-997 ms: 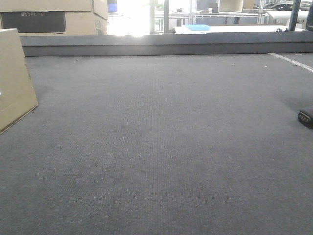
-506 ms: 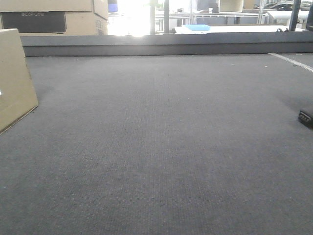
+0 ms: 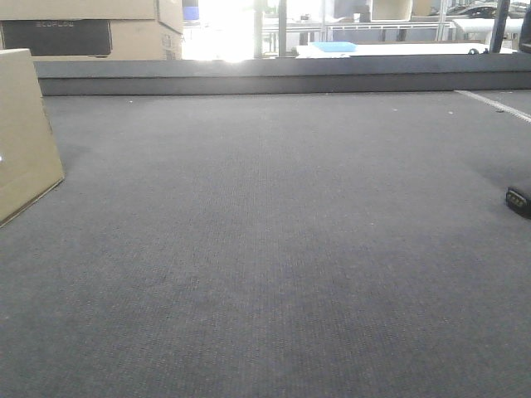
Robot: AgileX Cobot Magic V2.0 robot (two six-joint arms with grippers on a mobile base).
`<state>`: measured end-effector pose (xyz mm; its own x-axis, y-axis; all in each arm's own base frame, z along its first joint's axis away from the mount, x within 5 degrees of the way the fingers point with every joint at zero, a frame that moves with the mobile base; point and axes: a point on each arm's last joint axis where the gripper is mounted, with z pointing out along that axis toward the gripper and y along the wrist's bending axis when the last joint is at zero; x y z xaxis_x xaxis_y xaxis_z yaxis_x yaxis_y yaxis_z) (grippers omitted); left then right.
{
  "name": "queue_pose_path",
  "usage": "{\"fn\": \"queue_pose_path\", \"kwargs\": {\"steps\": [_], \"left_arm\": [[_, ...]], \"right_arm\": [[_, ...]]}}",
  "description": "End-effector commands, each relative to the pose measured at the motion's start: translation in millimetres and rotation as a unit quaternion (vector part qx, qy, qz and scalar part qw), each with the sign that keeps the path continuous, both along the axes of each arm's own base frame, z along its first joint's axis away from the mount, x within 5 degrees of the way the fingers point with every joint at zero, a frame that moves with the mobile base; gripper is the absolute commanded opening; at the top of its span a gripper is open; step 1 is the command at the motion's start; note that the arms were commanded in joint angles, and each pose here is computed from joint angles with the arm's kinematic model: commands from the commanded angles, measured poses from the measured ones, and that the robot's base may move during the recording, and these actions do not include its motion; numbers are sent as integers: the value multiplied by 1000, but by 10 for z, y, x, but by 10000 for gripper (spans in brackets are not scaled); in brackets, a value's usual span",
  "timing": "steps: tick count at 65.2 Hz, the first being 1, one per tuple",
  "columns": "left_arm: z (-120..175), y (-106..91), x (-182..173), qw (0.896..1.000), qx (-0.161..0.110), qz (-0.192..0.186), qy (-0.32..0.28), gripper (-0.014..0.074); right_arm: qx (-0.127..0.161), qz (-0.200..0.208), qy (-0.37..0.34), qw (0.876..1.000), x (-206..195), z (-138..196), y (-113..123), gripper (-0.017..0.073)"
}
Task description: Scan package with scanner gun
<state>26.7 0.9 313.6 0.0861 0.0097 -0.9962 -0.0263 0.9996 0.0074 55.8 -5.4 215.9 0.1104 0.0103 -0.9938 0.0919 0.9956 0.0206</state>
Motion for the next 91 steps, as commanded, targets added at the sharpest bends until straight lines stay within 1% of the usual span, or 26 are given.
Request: {"fn": "queue_pose_path", "kwargs": {"steps": [1, 6, 16, 82, 89, 91], "left_arm": [[23, -1, -6, 1000, -6, -1, -10, -111], [23, -1, -6, 1000, -6, -1, -10, -111], [23, -1, -6, 1000, -6, -1, -10, -111], [14, -1, -3, 1000, -6, -1, -8, -111], [-58, 3, 46, 1000, -1, 2, -21, -111], [-130, 3, 78, 999, 11, 3, -31, -111]], "right_arm": [[16, -1, 0, 1000, -2, -10, -3, -162], [13, -2, 1, 1000, -1, -12, -3, -162], [12, 3, 33, 999, 4, -69, 7, -162], [12, 3, 32, 999, 4, -67, 6, -162], [12, 3, 32, 999, 4, -67, 6, -162], [12, 3, 32, 999, 4, -67, 6, -162]]}}
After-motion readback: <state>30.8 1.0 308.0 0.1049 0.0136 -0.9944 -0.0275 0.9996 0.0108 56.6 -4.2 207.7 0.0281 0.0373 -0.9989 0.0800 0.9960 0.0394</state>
